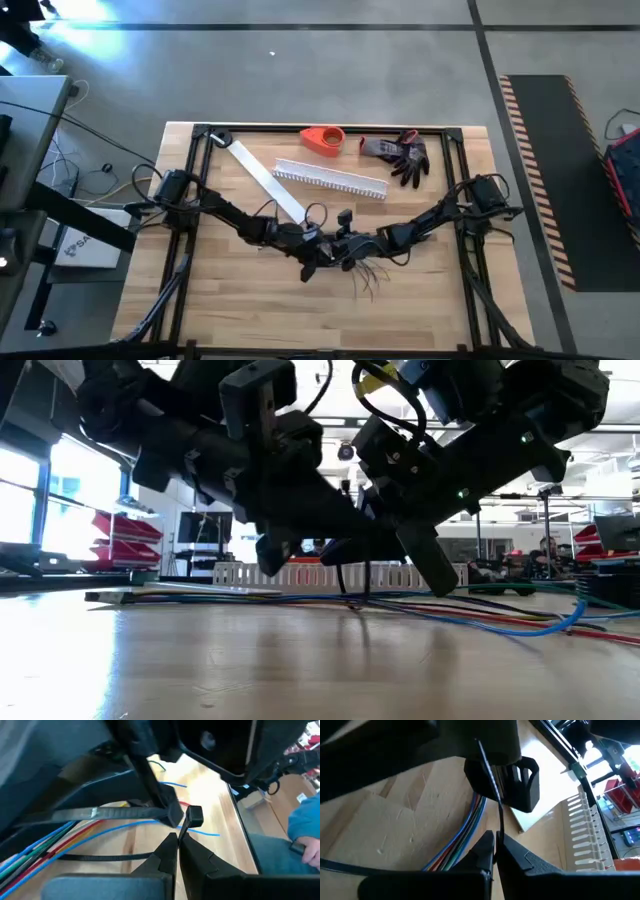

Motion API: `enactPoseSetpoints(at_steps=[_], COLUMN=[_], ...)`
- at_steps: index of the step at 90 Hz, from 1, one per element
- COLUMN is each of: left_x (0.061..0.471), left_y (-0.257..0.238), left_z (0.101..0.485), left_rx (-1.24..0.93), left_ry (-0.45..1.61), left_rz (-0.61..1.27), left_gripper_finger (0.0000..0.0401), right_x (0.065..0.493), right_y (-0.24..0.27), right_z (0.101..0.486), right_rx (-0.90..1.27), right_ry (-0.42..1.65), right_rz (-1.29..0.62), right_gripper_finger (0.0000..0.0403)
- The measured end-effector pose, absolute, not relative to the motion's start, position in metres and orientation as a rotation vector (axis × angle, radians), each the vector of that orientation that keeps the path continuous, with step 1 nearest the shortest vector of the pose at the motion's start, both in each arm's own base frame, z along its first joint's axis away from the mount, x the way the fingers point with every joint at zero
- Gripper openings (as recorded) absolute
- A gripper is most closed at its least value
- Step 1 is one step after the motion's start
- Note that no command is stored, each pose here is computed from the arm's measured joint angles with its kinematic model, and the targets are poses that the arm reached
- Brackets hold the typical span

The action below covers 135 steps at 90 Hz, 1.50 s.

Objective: Ziptie cables
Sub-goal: Wrap the cable wires with the black zip tie

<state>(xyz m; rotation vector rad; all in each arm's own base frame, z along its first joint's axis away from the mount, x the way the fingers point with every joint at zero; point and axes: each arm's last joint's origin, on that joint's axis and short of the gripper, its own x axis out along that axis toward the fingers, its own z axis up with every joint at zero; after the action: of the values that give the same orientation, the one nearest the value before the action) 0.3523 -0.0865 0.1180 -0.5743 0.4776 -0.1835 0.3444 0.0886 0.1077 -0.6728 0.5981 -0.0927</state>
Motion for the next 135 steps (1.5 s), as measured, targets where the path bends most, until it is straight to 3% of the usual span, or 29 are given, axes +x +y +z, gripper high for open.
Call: enactPoseSetpoints(at_steps=[135], left_x=[0.349], left_y=[-0.083], left_z=[0.117], left_rx=[-0.564], left_ry=[0.454], left_rz=[-0.159], left_gripper_finger=[0.0], right_x=[0.342], right_y=[0.106], right_z=[0.113], right_rx=[-0.806], right_ry=[0.546], right_rz=[-0.081], right_gripper_finger=[0.0])
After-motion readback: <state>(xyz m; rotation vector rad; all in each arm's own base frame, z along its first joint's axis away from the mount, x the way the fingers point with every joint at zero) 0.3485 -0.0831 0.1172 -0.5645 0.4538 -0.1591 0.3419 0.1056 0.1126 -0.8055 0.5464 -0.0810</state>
